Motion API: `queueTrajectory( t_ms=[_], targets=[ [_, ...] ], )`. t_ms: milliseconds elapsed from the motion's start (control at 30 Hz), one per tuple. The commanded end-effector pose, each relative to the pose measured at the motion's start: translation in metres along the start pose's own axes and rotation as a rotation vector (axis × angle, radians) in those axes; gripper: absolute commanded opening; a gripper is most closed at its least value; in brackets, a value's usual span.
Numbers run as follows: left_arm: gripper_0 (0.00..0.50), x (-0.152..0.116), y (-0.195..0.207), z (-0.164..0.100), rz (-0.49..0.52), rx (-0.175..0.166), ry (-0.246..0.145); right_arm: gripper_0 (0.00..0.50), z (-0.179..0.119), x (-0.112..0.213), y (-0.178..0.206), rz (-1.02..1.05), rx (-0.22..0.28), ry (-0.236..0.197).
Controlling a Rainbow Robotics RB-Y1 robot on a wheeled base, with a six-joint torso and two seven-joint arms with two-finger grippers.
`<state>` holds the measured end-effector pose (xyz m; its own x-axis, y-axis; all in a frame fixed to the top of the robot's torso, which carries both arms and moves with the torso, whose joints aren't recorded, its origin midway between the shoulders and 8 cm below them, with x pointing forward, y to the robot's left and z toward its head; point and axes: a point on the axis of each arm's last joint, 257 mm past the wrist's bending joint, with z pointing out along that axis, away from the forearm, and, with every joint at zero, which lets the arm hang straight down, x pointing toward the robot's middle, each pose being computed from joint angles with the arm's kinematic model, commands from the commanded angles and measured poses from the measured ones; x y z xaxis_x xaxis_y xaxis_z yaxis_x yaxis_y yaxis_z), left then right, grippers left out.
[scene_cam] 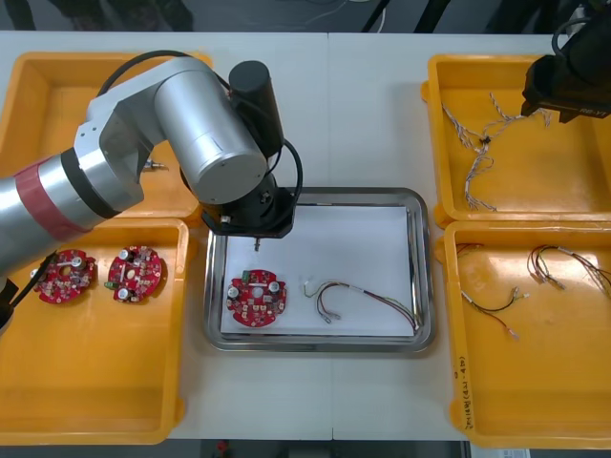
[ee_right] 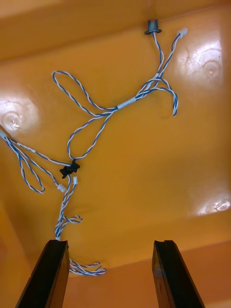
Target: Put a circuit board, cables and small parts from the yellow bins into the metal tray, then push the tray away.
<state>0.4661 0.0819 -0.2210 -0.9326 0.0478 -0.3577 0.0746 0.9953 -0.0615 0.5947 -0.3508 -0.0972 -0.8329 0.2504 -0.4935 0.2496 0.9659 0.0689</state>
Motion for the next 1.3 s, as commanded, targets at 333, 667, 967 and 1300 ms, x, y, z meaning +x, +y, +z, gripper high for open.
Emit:
queueTrajectory(
  t_ms=[333,667,967,1300],
  targets=[
    [0.000,-0.013,-0.010,0.021,0.018,-0.005,-0.063,0.500,-0.014,-0.023,0.037,-0.004,-0.048,-0.072],
    [0.000,-0.012,-0.004,0.031,0.015,-0.013,-0.058,0.500,0.017,-0.002,0.047,0.017,-0.038,-0.049],
    [0.500,-0.011,-0.003,0.032,0.013,-0.013,-0.056,0.500,0.051,0.016,0.039,0.038,-0.047,-0.049],
    [0.500,-0.012,-0.005,0.028,0.021,-0.009,-0.068,0.500,0.073,0.031,0.045,0.069,-0.073,-0.043]
  ],
)
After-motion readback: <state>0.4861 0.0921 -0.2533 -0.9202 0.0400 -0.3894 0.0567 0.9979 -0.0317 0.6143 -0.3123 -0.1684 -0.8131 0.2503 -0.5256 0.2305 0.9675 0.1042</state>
